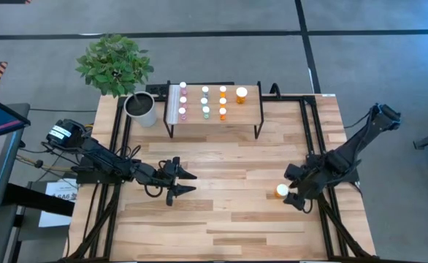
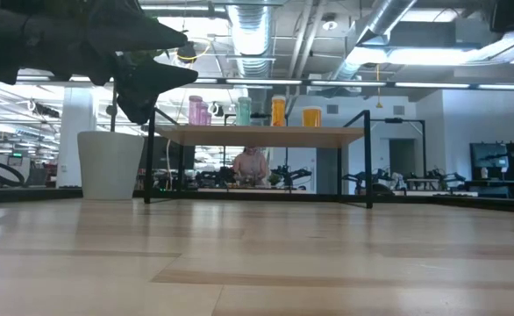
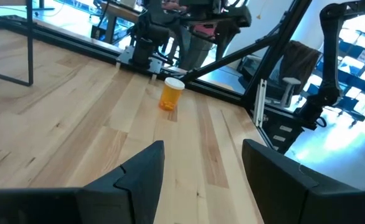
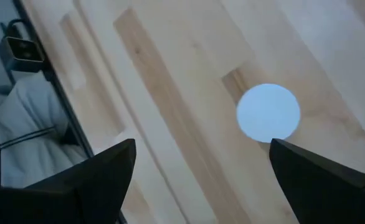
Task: Pick and place medicine bottles onto shelf by color
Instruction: Put the big orange pill bottle aligned with the other big orange pill bottle on the shelf
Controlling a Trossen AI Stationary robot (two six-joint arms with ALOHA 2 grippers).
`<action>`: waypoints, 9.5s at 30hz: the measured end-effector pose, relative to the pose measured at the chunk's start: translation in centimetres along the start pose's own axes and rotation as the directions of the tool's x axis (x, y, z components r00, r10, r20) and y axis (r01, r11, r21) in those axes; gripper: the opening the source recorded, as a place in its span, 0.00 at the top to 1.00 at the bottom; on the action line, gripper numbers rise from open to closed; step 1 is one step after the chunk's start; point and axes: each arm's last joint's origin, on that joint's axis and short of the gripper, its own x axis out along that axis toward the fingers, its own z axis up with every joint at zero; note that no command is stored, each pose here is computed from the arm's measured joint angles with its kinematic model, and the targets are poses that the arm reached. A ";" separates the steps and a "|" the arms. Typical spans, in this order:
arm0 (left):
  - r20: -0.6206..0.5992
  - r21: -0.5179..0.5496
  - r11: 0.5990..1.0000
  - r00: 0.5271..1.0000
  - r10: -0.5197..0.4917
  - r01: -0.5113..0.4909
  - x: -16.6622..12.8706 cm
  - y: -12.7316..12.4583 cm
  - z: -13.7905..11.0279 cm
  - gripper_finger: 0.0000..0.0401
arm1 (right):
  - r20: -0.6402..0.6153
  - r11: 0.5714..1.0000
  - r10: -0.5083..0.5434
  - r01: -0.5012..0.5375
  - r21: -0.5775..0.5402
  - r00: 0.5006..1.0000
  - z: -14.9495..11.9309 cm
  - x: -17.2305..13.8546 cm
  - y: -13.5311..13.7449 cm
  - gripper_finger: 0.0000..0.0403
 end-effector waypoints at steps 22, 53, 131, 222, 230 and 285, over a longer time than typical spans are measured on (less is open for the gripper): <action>-0.004 0.001 1.000 1.000 0.007 -0.007 0.0 0.0 -0.1 0.49 | -0.075 0.977 -0.209 0.206 -0.048 0.975 -0.7 4.8 1.5 0.03; -0.003 -0.002 1.000 1.000 0.011 -0.011 0.0 0.0 -0.1 0.49 | 0.151 0.846 -0.447 0.471 -0.249 0.882 1.9 7.1 0.0 0.04; -0.020 0.003 1.000 0.999 0.029 -0.029 0.0 0.2 -0.3 0.49 | 0.620 0.935 -0.124 0.300 -0.187 0.775 -3.4 15.4 -2.2 0.47; -0.057 -0.016 0.999 0.997 0.051 -0.052 0.0 0.5 -0.6 0.49 | -0.136 0.931 -0.327 0.343 0.121 0.935 32.9 -6.7 -8.9 0.39; -0.056 -0.017 0.999 0.997 0.051 -0.052 0.0 0.5 -0.6 0.49 | -0.136 0.930 -0.329 0.346 0.127 0.934 32.9 -6.9 -9.2 0.39; -0.055 -0.017 0.999 0.997 0.051 -0.052 0.0 0.5 -0.5 0.49 | -0.143 0.941 -0.313 0.327 0.090 0.939 32.9 -6.9 -9.3 0.39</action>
